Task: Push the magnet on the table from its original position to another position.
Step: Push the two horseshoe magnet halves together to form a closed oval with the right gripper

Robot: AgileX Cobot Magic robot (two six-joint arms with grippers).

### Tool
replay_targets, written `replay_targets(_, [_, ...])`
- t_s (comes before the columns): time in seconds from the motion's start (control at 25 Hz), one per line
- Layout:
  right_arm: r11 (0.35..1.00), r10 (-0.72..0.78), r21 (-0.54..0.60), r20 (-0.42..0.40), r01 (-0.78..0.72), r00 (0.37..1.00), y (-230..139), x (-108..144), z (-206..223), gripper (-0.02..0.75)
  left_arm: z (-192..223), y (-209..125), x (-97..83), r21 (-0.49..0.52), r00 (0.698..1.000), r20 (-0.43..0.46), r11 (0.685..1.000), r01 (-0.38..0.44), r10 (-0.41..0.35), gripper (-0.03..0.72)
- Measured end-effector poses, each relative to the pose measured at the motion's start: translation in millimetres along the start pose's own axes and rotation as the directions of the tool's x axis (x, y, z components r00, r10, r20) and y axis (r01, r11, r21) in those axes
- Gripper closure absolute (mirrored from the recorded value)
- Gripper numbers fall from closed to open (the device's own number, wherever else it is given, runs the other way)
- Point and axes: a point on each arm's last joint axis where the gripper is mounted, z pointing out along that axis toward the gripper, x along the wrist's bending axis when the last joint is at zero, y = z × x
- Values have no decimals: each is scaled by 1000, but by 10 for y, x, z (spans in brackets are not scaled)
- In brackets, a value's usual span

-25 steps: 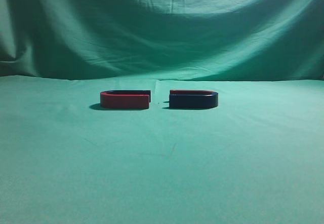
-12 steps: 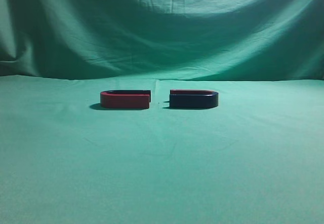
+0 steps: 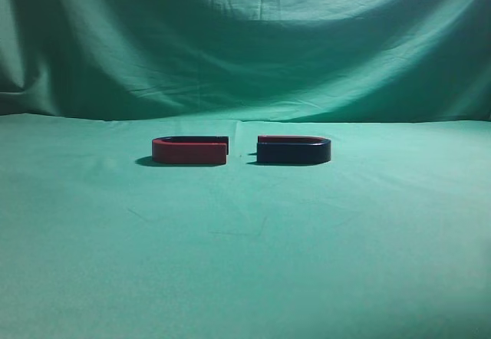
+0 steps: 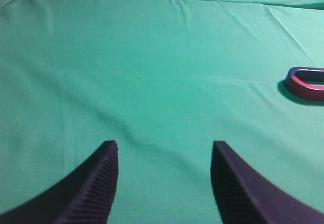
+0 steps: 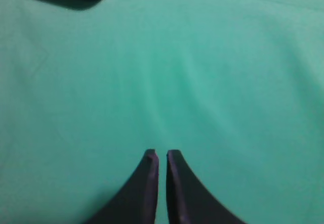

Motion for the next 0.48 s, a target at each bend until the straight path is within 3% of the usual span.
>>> replay_targets(0.16, [998,-19,67,0,19,1000,287,185,318,738,0,0,0,0,1000,0,1000,0,0,289])
replay_targets(0.48, [988,9,151,18,-12,1000,915,218,1007,738,0,0,0,0,1000,0,1000,0,0,289])
